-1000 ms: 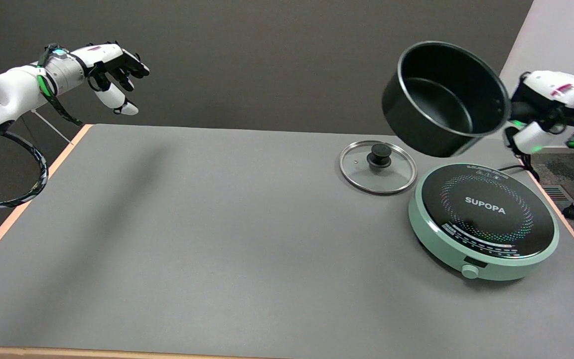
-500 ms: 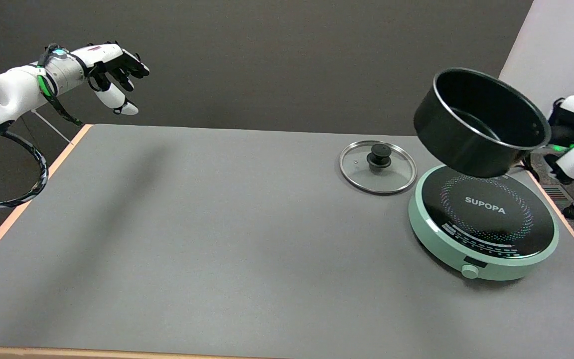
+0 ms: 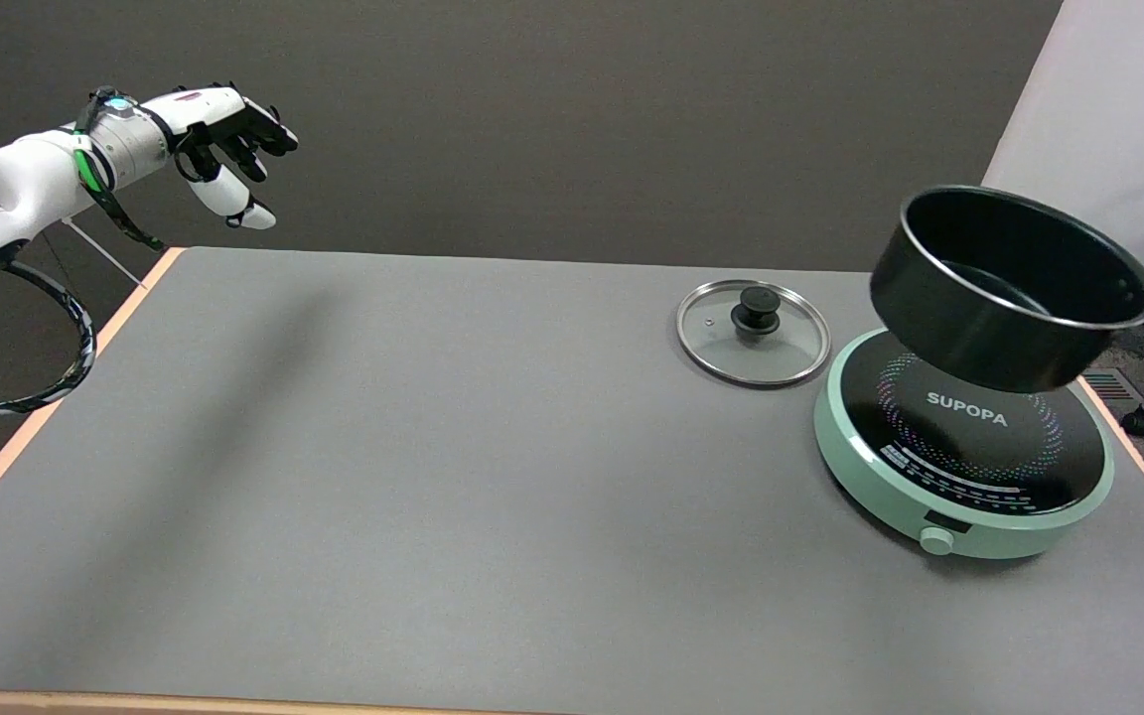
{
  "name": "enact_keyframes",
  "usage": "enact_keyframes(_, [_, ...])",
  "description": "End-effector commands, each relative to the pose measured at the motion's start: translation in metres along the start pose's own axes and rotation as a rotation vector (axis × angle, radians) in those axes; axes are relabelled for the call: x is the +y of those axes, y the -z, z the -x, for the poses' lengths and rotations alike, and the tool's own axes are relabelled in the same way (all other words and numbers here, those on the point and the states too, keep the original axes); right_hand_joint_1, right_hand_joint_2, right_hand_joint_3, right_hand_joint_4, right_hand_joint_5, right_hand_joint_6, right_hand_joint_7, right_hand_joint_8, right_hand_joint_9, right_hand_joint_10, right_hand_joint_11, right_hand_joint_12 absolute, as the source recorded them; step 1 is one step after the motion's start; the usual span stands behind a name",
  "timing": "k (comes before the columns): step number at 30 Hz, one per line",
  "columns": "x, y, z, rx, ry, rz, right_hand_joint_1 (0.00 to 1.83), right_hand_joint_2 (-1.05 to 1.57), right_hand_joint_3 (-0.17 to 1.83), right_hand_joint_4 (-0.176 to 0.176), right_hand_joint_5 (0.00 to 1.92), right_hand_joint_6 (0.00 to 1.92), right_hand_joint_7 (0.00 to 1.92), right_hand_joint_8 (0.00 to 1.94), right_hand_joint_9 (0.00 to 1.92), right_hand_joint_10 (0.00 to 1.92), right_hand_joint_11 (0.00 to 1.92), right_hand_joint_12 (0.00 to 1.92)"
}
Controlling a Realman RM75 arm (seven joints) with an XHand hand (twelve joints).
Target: Place the pot onto the induction cooker.
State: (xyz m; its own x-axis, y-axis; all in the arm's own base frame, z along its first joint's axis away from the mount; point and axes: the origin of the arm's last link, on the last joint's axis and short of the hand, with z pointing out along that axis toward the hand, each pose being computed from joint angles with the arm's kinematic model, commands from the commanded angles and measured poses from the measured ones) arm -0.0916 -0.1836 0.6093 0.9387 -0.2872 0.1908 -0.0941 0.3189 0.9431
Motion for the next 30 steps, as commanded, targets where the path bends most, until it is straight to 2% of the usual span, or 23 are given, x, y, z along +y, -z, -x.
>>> enact_keyframes(1, [0.041,0.026,0.003,-0.076,0.114,0.205,1.29,0.19,1.67,-0.082,1.82,1.82,1.82,1.82,1.82,1.82,1.82,1.82])
enact_keyframes(10, [0.026,0.013,0.019,-0.115,0.135,0.225,1.28,0.19,1.67,-0.082,1.82,1.82,1.82,1.82,1.82,1.82,1.82,1.82])
enact_keyframes(18, [0.002,0.013,0.008,0.001,0.188,0.243,1.28,0.22,1.67,-0.081,1.82,1.82,1.82,1.82,1.82,1.82,1.82,1.82])
enact_keyframes(30, [-0.011,0.024,0.02,0.052,0.177,0.258,1.26,0.27,1.66,-0.079,1.82,1.82,1.82,1.82,1.82,1.82,1.82,1.82])
